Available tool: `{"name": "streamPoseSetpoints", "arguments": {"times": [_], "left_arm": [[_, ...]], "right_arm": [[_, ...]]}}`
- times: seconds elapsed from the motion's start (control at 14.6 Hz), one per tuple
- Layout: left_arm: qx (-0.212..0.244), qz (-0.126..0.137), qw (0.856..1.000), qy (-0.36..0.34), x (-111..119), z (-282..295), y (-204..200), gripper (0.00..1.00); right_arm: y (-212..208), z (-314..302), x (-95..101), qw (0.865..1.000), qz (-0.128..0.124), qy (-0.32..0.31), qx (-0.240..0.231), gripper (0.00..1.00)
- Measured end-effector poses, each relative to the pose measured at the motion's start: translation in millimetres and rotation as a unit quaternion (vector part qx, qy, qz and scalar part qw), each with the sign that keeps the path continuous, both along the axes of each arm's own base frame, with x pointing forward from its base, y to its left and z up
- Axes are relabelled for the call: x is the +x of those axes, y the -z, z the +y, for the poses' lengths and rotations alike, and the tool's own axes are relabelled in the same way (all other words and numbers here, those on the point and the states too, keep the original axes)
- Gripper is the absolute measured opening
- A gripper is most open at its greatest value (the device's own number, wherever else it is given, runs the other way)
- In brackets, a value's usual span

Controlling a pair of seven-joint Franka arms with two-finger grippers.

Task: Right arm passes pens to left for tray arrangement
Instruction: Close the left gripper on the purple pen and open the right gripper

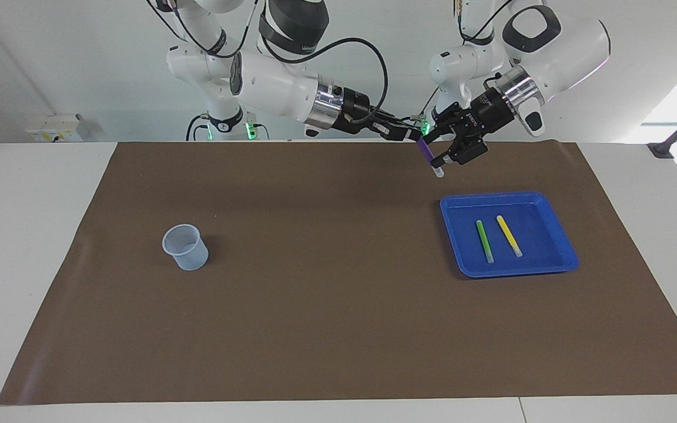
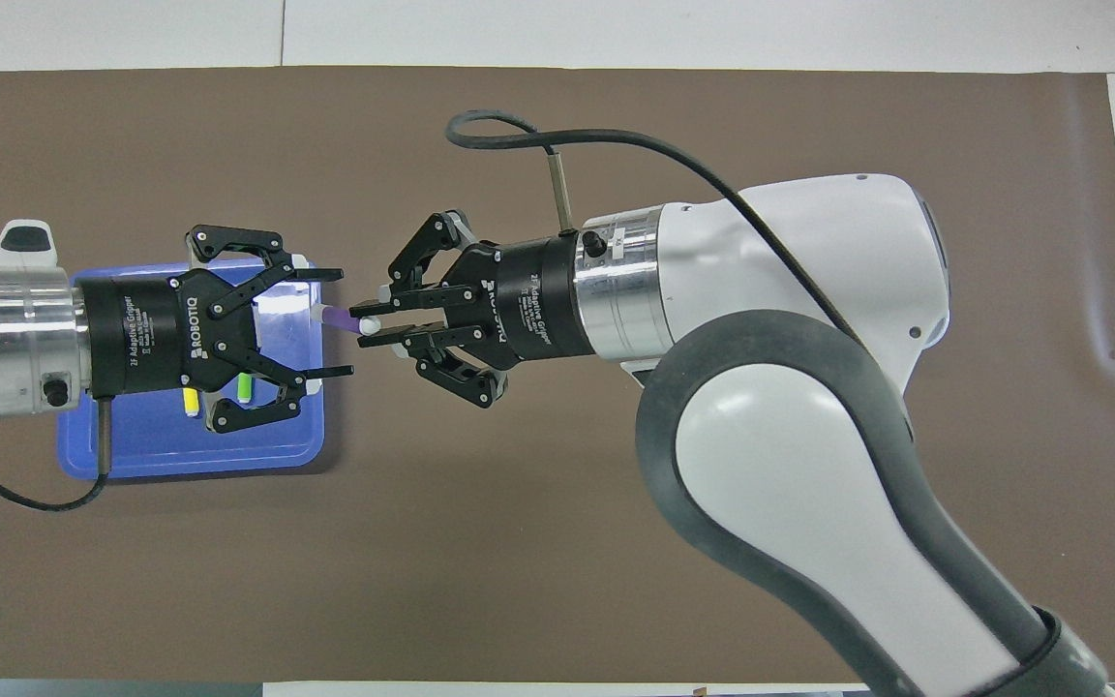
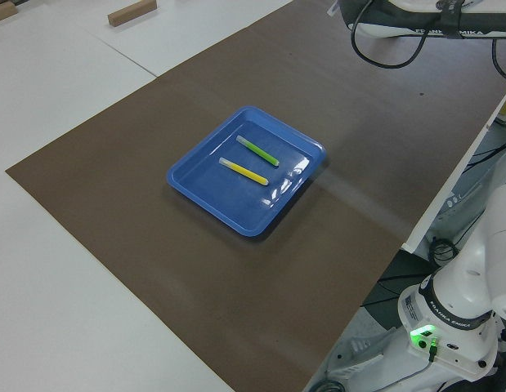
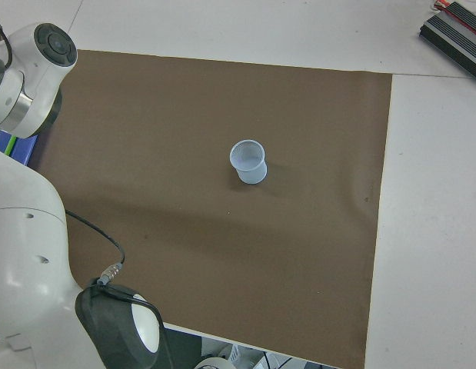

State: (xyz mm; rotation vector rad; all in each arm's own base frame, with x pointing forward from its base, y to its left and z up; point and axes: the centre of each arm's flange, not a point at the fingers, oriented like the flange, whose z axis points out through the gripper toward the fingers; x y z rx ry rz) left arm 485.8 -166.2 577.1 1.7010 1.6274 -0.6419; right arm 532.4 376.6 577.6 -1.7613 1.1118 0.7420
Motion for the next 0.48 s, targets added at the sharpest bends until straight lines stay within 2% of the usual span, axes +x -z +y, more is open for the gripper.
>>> {"name": "streamPoseSetpoints", "arguments": {"times": [0.14, 0.21, 0.27, 0.41, 0.48], "left_arm": [[0.000, -0.002, 1.000, -0.001, 0.0, 0.1, -0.5, 0.58], [0.000, -0.002, 1.000, -0.001, 0.1, 0.2, -0.5, 0.58], [0.000, -0.002, 1.000, -0.001, 0.1, 0.2, -0.6, 0.51], [0.000, -0.004, 1.000, -0.002, 0.5, 0.7, -0.8, 0.27], [0.001, -0.010, 1.000, 0.003, 0.2, 0.8, -0.3, 0.20]], "right_arm": [[0.0, 0.0, 0.1, 1.000, 0.000, 0.000, 0.000, 0.17], [0.0, 0.0, 0.0, 1.000, 0.000, 0.000, 0.000, 0.17], [0.1, 0.0, 0.0, 1.000, 0.000, 0.000, 0.000, 0.17], [0.3, 0.2, -0.2, 1.000, 0.000, -0.001, -0.001, 0.17], [0.5, -0.7, 0.8, 1.000, -0.001, 0.002, -0.001, 0.17]]}}
